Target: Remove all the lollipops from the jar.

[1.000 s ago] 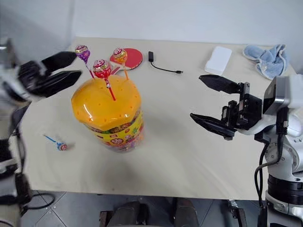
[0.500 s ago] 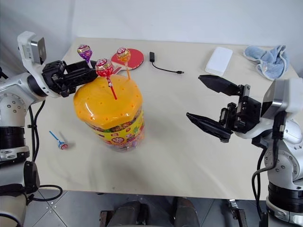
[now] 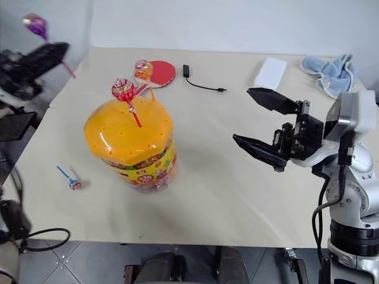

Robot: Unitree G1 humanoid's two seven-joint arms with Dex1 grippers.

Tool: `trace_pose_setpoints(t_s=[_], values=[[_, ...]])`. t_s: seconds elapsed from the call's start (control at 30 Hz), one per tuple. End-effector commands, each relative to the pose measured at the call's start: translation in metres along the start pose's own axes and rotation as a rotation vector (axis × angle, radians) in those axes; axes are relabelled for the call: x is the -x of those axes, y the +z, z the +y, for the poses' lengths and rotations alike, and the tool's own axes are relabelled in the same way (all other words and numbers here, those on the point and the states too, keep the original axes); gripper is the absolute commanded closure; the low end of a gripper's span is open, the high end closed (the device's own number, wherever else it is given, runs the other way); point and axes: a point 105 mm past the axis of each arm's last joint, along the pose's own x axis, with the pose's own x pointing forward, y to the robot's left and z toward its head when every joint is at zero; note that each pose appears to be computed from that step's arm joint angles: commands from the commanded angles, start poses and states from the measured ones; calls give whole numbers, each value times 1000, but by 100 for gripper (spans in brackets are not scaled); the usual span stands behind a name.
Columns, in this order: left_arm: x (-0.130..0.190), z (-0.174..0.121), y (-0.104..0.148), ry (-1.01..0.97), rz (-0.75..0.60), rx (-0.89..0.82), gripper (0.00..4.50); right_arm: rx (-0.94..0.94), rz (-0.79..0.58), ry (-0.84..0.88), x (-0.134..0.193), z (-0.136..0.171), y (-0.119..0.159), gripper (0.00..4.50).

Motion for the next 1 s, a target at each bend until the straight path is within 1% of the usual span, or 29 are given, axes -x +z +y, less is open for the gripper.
trace_pose_setpoints(t_s=[0.03, 0.07, 0.1, 0.17, 0.27, 0.33, 0.43, 0.53, 0.63, 0.7, 0.73, 0.77, 0.8, 0.87, 0.93, 1.0], values=[[52, 24, -53, 297, 394, -28, 447, 9, -18, 46, -4, 2, 4, 0], [63, 25, -70, 338, 469, -6, 447, 7, -11, 61, -4, 3, 2, 0], [69, 23, -80, 356, 500, 12, 447, 6, -5, 71, -4, 4, 0, 0], [86, 21, -116, 431, 608, 64, 447, -3, 5, 86, -4, 6, -5, 0], [90, 18, -149, 520, 613, 151, 447, -6, 19, 108, -5, 9, -11, 0], [88, 19, -155, 551, 589, 169, 447, -6, 20, 113, -5, 10, -12, 0], [91, 19, -174, 580, 619, 210, 447, -11, 28, 127, -6, 12, -15, 0], [93, 21, -188, 597, 658, 248, 447, -27, 52, 136, -4, 15, -21, 0], [93, 21, -192, 596, 679, 254, 447, -43, 77, 133, 1, 17, -26, 0], [91, 22, -189, 580, 684, 247, 399, -48, 103, 126, 7, 18, -29, 0], [91, 23, -187, 578, 688, 236, 382, -50, 114, 123, 10, 18, -30, 0], [89, 20, -184, 533, 700, 203, 361, -51, 121, 120, 12, 18, -30, 0], [88, 17, -182, 498, 710, 180, 329, -52, 125, 119, 13, 17, -29, 0], [87, 15, -171, 467, 688, 201, 274, -55, 130, 112, 13, 17, -29, 0], [85, 15, -157, 434, 632, 198, 221, -60, 129, 114, 12, 16, -28, 0], [86, 8, -132, 309, 569, 105, 163, -93, 94, 120, 2, 16, -22, 0]])
